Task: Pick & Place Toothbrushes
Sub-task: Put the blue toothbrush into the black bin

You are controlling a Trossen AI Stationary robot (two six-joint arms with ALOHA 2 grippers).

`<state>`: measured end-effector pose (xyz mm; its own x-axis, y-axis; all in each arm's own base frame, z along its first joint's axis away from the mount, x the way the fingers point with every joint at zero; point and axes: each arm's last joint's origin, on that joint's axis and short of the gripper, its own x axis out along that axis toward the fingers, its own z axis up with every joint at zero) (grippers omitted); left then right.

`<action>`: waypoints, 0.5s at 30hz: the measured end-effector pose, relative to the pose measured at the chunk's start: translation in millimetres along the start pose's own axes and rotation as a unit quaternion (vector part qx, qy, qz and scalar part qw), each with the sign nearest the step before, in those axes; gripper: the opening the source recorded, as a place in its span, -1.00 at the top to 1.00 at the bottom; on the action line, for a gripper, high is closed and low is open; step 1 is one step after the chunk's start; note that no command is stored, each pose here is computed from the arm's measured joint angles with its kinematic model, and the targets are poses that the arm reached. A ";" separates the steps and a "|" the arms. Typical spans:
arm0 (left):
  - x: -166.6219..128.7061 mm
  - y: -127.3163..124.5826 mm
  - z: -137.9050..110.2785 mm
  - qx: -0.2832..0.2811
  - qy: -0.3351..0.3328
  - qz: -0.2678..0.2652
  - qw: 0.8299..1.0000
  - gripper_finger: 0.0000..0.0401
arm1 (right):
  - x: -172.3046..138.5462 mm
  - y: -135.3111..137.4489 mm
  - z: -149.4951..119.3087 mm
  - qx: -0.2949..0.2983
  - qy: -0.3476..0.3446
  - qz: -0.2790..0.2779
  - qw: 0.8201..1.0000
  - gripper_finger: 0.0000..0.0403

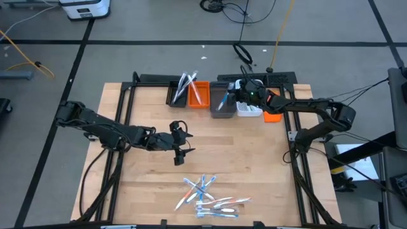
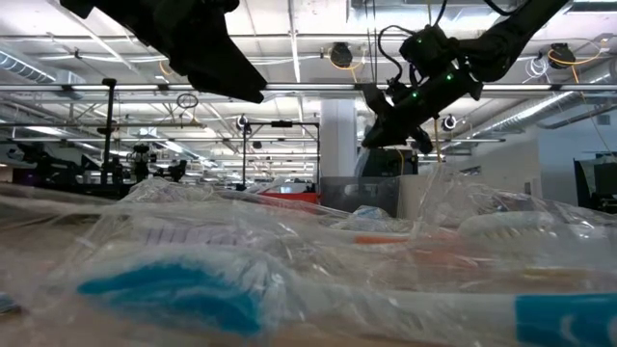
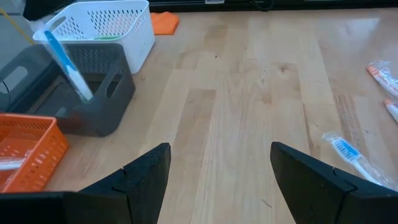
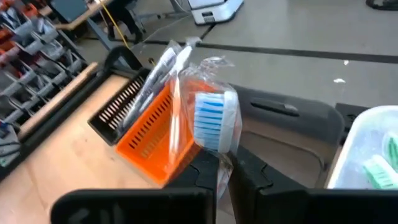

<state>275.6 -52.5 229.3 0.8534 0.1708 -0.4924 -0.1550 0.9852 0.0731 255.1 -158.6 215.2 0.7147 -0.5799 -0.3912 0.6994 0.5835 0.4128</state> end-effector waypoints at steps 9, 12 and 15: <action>0.0 -0.1 0.4 -0.001 -0.002 0.000 1.000 -0.36 | -0.2 0.8 1.6 -0.017 -0.008 0.003 1.000 0.83; 0.0 -0.1 0.4 -0.001 -0.002 0.000 1.000 -0.36 | 4.0 -0.3 -1.7 -0.020 -0.002 0.001 1.000 0.80; 0.0 -0.1 0.5 -0.001 -0.002 0.000 1.000 -0.36 | 6.8 -1.5 -4.5 -0.029 0.003 -0.003 1.000 0.75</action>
<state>275.9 -52.5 229.7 0.8558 0.1703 -0.4885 -0.1556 0.9853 0.0710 259.0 -160.9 208.2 0.7110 -0.5794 -0.3984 0.7023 0.6125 0.3627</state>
